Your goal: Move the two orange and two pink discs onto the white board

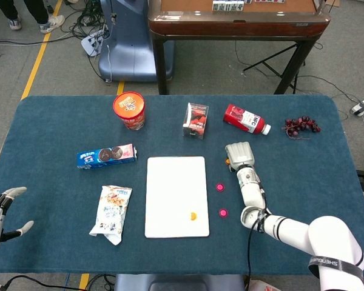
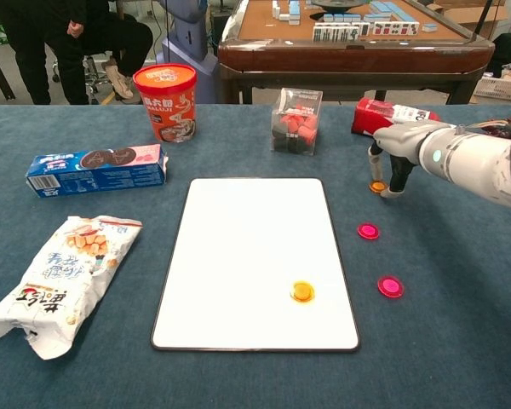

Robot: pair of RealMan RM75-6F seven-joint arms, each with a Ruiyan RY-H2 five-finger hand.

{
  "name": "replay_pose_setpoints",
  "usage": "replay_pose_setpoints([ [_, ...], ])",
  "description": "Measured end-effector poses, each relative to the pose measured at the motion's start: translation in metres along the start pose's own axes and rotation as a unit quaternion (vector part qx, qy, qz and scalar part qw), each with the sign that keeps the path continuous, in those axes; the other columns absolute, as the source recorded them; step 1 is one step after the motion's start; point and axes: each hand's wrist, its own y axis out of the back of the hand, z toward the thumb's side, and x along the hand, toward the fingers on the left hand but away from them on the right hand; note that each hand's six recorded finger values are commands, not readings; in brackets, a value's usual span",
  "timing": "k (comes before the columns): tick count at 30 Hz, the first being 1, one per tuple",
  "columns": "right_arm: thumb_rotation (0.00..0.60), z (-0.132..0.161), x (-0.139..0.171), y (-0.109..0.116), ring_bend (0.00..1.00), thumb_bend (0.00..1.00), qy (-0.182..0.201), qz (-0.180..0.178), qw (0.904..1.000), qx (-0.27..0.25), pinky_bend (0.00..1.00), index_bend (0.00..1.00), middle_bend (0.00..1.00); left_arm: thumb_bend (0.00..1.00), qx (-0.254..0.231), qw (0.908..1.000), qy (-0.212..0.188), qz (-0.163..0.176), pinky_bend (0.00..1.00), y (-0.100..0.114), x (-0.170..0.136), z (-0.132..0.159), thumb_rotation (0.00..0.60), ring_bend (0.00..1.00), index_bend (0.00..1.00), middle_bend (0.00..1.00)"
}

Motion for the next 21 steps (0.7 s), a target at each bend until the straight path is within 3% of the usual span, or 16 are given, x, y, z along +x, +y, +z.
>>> replay_pose_setpoints([
  [12, 0.6, 0.004, 0.003, 0.001, 1.0, 0.28, 0.011, -0.003, 0.9999, -0.005, 1.0, 0.55, 1.0, 0.07, 0.001, 1.0, 0.001, 0.0, 0.53, 0.0, 0.0, 0.0, 0.6, 0.31, 0.28, 0.26],
  [21, 0.6, 0.025, 0.023, 0.014, 1.0, 0.28, 0.06, -0.016, 0.998, -0.012, 1.0, 0.55, 1.0, 0.07, 0.003, 1.0, 0.004, -0.001, 0.53, -0.001, 0.002, -0.002, 0.6, 0.31, 0.28, 0.26],
])
